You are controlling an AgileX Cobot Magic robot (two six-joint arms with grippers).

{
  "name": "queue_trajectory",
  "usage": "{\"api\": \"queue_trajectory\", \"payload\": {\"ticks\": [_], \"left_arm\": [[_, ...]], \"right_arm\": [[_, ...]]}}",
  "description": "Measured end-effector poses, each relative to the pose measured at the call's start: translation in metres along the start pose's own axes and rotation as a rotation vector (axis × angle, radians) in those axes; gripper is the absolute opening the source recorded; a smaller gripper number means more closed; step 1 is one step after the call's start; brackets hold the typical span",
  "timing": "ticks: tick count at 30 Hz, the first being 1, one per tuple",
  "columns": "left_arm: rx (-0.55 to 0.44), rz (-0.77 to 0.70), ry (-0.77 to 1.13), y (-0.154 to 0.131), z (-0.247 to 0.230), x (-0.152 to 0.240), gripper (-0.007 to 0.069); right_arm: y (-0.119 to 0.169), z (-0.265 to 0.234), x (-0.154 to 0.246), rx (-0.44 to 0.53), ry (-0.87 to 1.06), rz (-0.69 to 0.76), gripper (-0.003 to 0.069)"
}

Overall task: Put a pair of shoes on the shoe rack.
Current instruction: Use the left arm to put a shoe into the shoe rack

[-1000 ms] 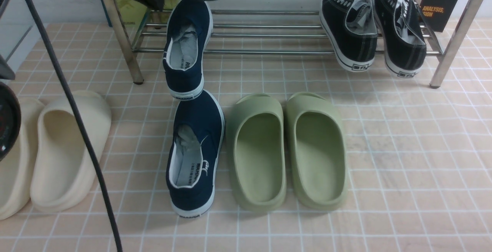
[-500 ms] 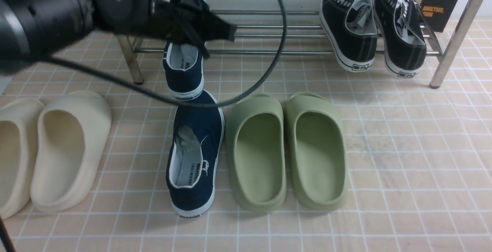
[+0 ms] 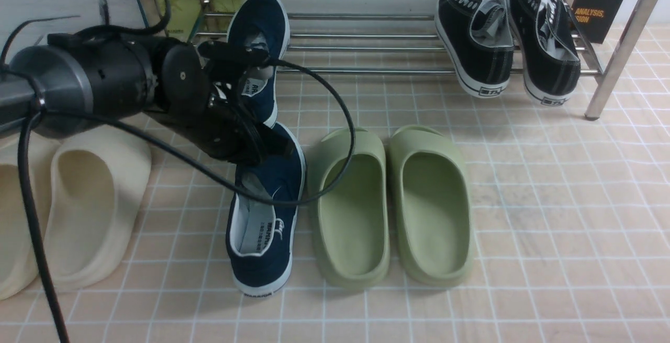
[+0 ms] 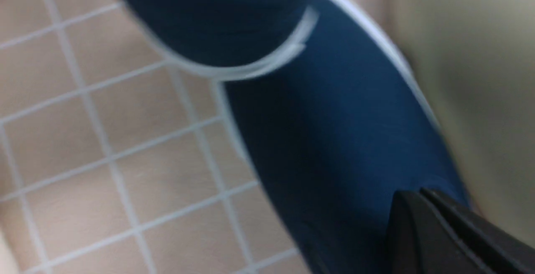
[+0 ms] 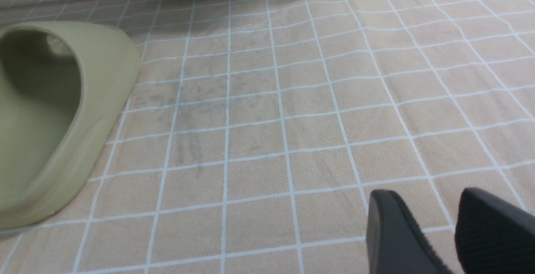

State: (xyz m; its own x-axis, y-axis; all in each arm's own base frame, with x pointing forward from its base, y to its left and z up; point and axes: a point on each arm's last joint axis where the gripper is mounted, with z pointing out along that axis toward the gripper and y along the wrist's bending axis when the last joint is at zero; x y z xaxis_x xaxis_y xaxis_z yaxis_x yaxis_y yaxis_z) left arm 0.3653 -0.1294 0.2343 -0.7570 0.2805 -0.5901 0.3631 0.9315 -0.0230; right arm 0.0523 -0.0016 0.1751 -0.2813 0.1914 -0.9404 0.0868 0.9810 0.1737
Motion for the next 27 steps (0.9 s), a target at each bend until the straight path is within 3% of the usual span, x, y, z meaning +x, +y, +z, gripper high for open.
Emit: {"api": "queue_trajectory", "payload": {"ticks": [4, 10, 16, 27], "left_arm": [[-0.028, -0.038, -0.012, 0.019, 0.016, -0.025, 0.0005], [-0.042, -0.020, 0.026, 0.022, 0.027, -0.048, 0.0013], [-0.104, -0.061, -0.116, 0.026, 0.012, -0.081, 0.0018], [-0.319, -0.130, -0.256, 0.046, 0.003, -0.101, 0.0021]], "right_arm": [[0.000, 0.000, 0.000, 0.000, 0.000, 0.000, 0.0239], [0.000, 0.000, 0.000, 0.000, 0.000, 0.000, 0.0239], [0.000, 0.000, 0.000, 0.000, 0.000, 0.000, 0.0239], [0.000, 0.000, 0.000, 0.000, 0.000, 0.000, 0.0239]]}}
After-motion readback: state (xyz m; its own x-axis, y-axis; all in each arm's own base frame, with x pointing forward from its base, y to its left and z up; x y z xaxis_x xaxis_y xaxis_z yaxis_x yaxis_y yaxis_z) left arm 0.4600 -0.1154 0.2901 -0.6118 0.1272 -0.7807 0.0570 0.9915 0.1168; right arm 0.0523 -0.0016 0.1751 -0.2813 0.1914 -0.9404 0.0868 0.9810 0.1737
